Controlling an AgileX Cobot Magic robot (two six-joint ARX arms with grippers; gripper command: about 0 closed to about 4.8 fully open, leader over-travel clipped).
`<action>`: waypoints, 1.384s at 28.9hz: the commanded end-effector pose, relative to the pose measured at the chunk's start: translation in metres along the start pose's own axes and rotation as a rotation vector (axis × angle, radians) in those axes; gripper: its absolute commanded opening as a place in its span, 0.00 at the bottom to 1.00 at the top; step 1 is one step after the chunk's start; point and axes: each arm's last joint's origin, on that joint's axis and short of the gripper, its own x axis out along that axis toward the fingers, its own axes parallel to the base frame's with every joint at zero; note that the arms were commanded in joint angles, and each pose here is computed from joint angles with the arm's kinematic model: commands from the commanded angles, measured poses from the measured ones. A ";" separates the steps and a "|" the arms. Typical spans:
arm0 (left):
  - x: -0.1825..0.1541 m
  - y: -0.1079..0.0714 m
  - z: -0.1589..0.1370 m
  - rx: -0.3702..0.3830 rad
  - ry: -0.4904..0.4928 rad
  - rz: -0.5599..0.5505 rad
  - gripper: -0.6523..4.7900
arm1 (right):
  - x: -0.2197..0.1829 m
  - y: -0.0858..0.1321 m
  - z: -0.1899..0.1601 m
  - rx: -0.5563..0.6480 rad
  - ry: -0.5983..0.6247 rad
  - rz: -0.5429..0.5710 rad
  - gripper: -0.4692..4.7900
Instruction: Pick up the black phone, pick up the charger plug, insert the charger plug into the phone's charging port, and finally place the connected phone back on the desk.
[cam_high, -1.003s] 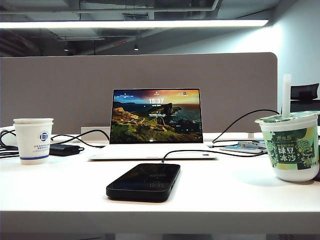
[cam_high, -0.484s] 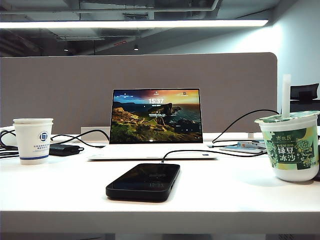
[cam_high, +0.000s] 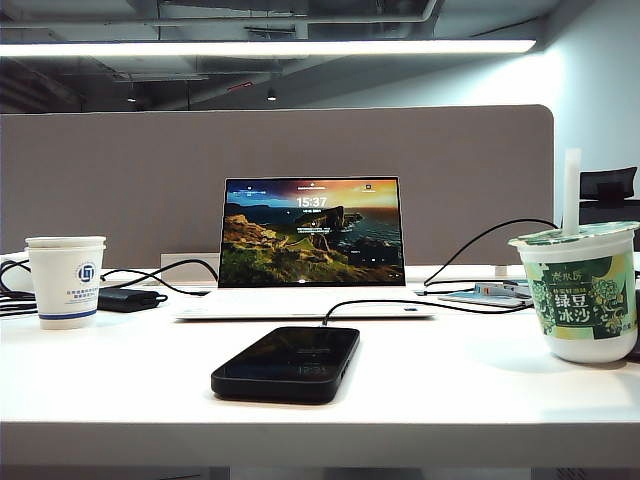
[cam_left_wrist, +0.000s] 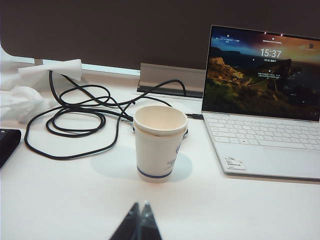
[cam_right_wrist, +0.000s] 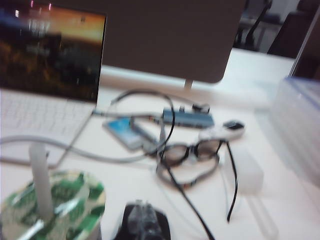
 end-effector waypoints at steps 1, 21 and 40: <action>0.000 0.000 0.001 0.003 -0.009 0.000 0.11 | -0.003 -0.006 0.001 0.039 -0.124 -0.053 0.08; 0.000 0.000 0.000 0.002 0.000 0.001 0.11 | -0.006 -0.022 -0.024 0.024 -0.123 -0.139 0.08; 0.000 0.000 0.000 0.002 0.000 0.001 0.11 | -0.005 -0.021 -0.032 0.112 -0.039 -0.129 0.08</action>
